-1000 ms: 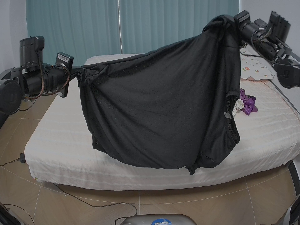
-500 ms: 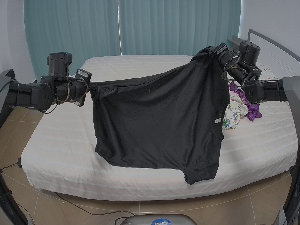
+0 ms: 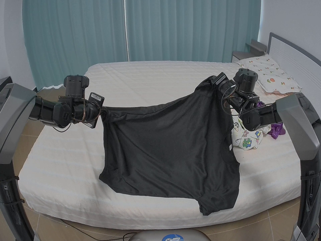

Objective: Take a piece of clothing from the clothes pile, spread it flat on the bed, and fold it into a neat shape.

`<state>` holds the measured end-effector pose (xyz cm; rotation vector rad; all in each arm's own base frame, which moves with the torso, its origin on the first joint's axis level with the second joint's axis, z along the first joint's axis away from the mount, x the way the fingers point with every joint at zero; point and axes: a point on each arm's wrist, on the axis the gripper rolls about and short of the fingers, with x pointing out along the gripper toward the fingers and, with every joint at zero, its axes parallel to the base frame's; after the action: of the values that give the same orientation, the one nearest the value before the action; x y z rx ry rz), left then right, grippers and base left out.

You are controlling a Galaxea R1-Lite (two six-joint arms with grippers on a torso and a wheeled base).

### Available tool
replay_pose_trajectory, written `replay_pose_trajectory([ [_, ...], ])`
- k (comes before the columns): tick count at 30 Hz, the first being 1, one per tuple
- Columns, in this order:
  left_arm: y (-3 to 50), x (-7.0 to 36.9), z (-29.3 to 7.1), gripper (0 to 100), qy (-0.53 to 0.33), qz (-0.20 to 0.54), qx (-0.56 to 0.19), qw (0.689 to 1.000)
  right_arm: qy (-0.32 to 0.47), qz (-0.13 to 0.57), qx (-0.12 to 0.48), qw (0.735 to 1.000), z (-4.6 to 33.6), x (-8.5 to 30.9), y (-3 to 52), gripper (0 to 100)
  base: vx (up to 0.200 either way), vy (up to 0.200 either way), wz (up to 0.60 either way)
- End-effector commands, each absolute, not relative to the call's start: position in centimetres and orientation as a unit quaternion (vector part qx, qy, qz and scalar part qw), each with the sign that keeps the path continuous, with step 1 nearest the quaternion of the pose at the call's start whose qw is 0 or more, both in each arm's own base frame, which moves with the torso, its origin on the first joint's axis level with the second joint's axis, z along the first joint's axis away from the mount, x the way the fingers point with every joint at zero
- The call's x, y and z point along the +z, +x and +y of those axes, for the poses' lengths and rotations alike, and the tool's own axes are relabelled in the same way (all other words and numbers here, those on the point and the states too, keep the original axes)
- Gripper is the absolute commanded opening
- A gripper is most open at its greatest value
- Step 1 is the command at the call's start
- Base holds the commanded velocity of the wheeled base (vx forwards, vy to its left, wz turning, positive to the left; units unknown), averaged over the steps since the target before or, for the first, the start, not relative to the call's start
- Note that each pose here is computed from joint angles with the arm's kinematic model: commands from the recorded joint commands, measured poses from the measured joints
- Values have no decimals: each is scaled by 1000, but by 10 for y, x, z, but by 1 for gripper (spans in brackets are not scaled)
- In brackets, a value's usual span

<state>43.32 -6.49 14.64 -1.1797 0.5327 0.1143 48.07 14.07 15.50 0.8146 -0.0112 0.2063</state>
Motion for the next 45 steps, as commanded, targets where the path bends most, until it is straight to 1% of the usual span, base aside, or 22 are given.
replay_pose_trajectory([
  [1, 445, 116, -62, 0, -546, 268, 74, 791, 388, 20, 89, 917, 145, 118, 491, 0, 0, 0, 0],
  [2, 446, 114, -62, 0, -546, 268, 74, 790, 388, 22, 89, 917, 145, 115, 491, 0, 0, 0, 0],
  [3, 448, 112, -61, 100, -545, 268, 75, 791, 386, 26, 86, 918, 145, 110, 493, 100, 0, 0, 0],
  [6, 455, 109, -58, 100, -547, 263, 78, 791, 380, 37, 78, 921, 144, 93, 498, 100, 0, 0, 0],
  [9, 460, 101, -54, 100, -543, 259, 97, 793, 369, 63, 59, 925, 136, 76, 502, 100, 0, 0, 0],
  [10, 460, 101, -54, 100, -543, 259, 97, 793, 369, 63, 59, 925, 136, 76, 502, 100, 0, 0, 0],
  [12, 462, 94, -51, 100, -535, 252, 119, 797, 357, 103, 30, 928, 126, 61, 503, 100, 0, 0, 0],
  [14, 461, 94, -47, 100, -535, 252, 125, 797, 354, 122, 10, 927, 117, 59, 504, 100, 0, 0, 0],
  [17, 455, 90, -45, 100, -532, 263, 135, 793, 352, 129, -19, 927, 98, 61, 504, 100, 0, 0, 0],
  [20, 440, 100, -43, 100, -534, 272, 136, 789, 353, 139, -46, 924, 77, 65, 497, 100, 0, 0, 0],
  [21, 439, 101, -43, 100, -535, 273, 135, 788, 353, 141, -47, 924, 76, 65, 496, 100, 0, 0, 0],
  [22, 422, 107, -41, 100, -537, 286, 131, 783, 352, 164, -67, 919, 61, 58, 484, 100, 0, 0, 0],
  [24, 405, 109, -41, 100, -540, 305, 121, 775, 361, 188, -88, 909, 48, 44, 474, 100, 0, 0, 0],
  [26, 395, 110, -42, 100, -541, 317, 118, 770, 368, 202, -99, 902, 43, 36, 468, 100, 0, 0, 0],
  [28, 395, 110, -42, 100, -541, 317, 118, 770, 368, 202, -99, 902, 43, 36, 468, 100, 0, 0, 0],
  [29, 365, 108, -42, 100, -551, 351, 101, 750, 392, 237, -137, 878, 28, 13, 451, 100, 0, 0, 0],
  [30, 363, 108, -42, 100, -554, 352, 99, 748, 392, 240, -139, 877, 27, 12, 450, 100, 0, 0, 0],
  [31, 354, 109, -42, 100, -570, 355, 90, 735, 400, 250, -151, 869, 24, 4, 443, 100, 0, 0, 0],
  [34, 347, 109, -41, 100, -599, 351, 70, 716, 416, 247, -160, 860, 19, 0, 441, 100, 0, 0, 0],
  [36, 345, 107, -40, 100, -609, 346, 57, 711, 426, 242, -167, 855, 14, -6, 444, 100, 0, 0, 0],
  [39, 343, 101, -41, 100, -609, 349, 55, 711, 427, 247, -181, 851, 6, -26, 452, 100, 0, 0, 0],
  [45, 347, 97, -40, 100, -609, 350, 58, 710, 430, 238, -187, 851, -4, -38, 465, 100, 0, 0, 0],
])
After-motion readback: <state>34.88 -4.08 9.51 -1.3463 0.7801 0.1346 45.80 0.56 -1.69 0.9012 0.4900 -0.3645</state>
